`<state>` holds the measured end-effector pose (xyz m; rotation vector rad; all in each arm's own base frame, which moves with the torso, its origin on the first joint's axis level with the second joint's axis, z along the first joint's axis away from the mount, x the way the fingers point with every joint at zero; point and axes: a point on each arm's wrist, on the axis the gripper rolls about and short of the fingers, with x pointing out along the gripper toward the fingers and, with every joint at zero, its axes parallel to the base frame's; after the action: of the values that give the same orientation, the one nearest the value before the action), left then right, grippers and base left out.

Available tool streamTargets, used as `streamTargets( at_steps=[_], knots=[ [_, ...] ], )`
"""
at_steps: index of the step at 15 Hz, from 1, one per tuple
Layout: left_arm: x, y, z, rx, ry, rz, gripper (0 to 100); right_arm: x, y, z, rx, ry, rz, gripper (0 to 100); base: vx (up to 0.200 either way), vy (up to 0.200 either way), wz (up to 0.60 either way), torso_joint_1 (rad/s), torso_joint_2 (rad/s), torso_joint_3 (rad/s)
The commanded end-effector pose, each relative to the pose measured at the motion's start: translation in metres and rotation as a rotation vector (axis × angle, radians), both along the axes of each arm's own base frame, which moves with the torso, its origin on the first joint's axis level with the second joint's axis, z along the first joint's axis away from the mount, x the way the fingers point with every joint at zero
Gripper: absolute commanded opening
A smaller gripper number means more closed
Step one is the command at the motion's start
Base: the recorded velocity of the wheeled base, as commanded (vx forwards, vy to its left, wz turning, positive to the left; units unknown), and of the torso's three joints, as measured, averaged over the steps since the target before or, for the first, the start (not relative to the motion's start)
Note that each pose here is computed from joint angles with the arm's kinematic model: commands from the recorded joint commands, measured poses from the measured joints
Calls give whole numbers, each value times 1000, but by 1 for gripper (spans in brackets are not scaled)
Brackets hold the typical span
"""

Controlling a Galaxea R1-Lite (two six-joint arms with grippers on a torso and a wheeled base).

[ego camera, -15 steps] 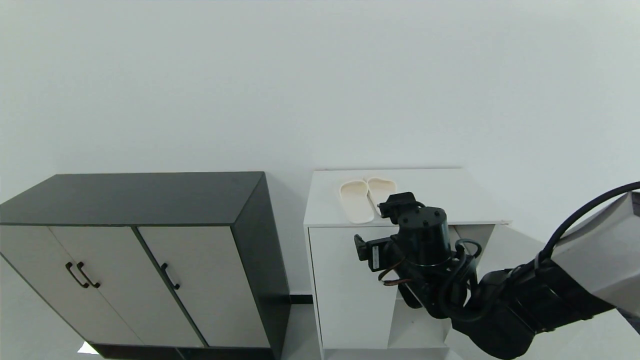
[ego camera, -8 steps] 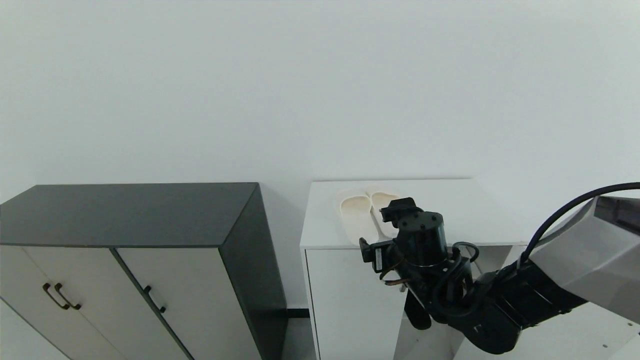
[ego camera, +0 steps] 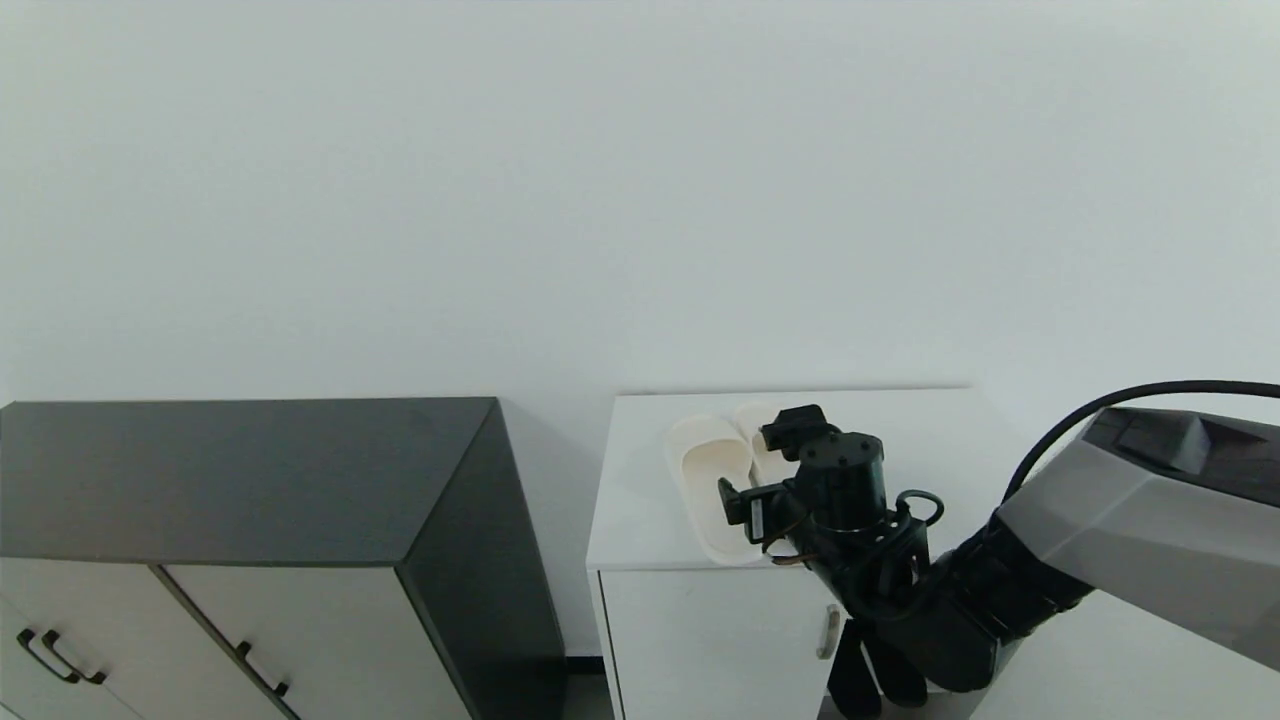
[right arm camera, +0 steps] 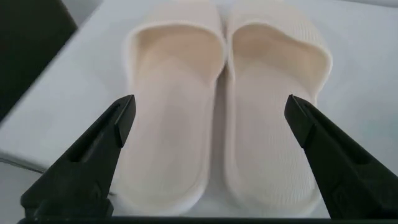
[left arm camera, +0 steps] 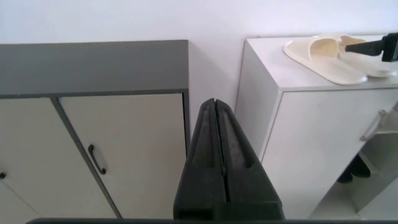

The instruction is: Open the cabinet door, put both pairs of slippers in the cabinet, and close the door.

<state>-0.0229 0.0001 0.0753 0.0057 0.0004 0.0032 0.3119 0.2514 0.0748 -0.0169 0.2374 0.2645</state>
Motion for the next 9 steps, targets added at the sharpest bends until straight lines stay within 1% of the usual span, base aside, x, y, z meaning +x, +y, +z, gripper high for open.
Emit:
streamTargets(
  at_steps=[1, 4, 6, 9],
  knots=[
    [0, 0, 0, 0, 1, 1, 0, 11, -2, -14, -15, 13, -4, 100, 0, 0, 0, 0, 0, 0],
    [0, 0, 0, 0, 1, 1, 0, 34, 3, -22, -24, -17, -24, 100, 0, 0, 0, 0, 0, 0],
    [0, 0, 0, -4, 1, 3, 0, 50, 8, -21, -14, -50, -34, 100, 0, 0, 0, 0, 0, 0],
    [0, 0, 0, -6, 1, 3, 0, 65, 16, -26, -55, -89, -26, 100, 0, 0, 0, 0, 0, 0]
  ],
)
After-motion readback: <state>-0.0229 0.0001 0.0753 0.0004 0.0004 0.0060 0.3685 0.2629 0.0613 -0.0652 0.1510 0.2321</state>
